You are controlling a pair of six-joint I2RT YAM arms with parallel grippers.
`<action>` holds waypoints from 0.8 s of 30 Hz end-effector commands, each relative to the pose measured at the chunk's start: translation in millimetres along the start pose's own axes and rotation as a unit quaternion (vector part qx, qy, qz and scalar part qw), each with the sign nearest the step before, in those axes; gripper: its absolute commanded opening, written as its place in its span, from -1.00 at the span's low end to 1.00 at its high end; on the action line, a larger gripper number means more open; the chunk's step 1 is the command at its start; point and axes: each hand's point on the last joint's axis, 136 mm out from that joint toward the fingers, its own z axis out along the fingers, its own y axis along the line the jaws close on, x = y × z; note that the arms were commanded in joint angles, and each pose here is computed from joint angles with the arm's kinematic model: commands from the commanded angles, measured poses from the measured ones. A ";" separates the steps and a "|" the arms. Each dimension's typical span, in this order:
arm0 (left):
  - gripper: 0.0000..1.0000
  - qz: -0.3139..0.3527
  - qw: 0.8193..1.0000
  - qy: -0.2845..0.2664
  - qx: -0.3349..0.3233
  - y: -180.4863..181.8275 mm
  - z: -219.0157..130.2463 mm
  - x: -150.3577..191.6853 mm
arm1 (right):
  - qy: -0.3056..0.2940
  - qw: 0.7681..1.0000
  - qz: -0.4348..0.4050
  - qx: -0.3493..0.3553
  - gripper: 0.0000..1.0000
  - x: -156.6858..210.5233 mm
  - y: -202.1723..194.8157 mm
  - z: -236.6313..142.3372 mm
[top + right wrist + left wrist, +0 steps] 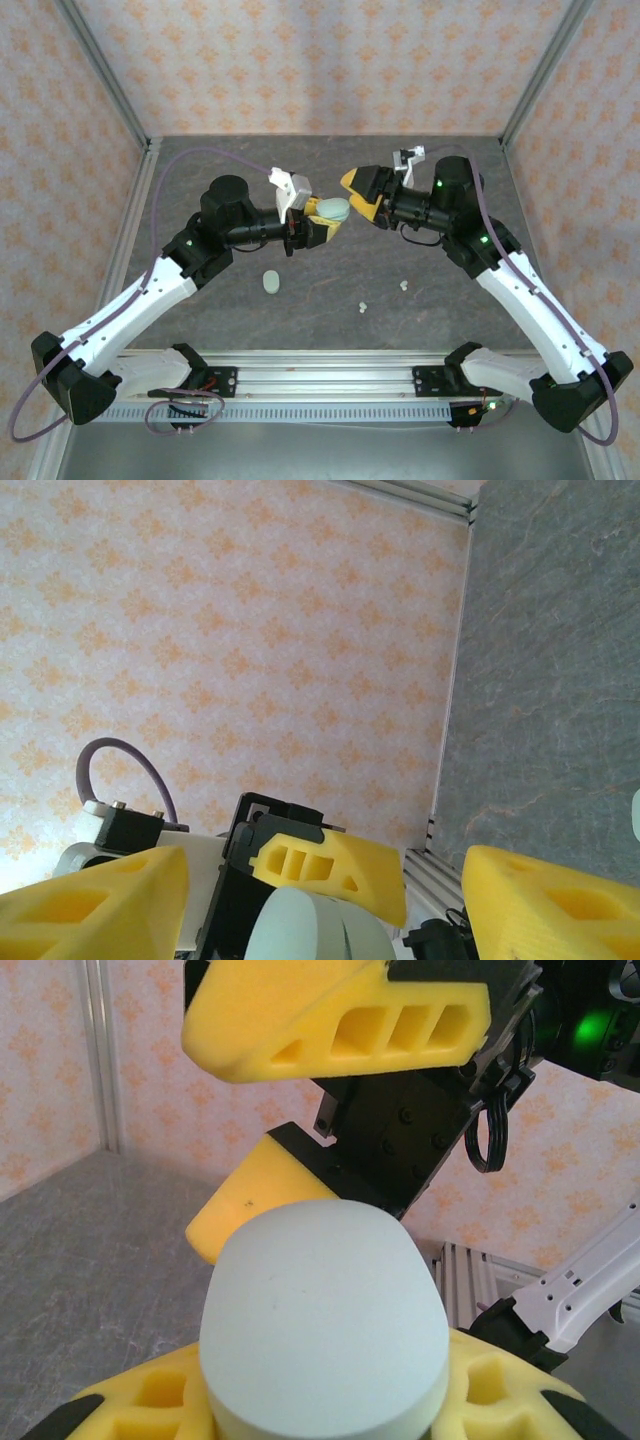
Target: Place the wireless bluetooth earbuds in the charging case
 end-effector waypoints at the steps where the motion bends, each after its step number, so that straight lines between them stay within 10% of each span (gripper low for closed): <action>1: -0.43 0.017 1.000 -0.026 0.007 -6.3 -1.6 -16.1 | -0.014 0.999 -0.010 -0.034 0.45 -10.3 25.5 -1.4; 16: -0.43 -0.002 1.000 -0.027 -0.011 4.3 4.9 -19.1 | 0.042 0.999 -0.002 -0.025 0.42 31.9 5.5 -0.7; 24: -0.42 -0.017 1.000 -0.023 -0.011 7.7 8.9 -17.3 | 0.049 0.998 -0.007 -0.034 -0.04 35.4 9.3 0.6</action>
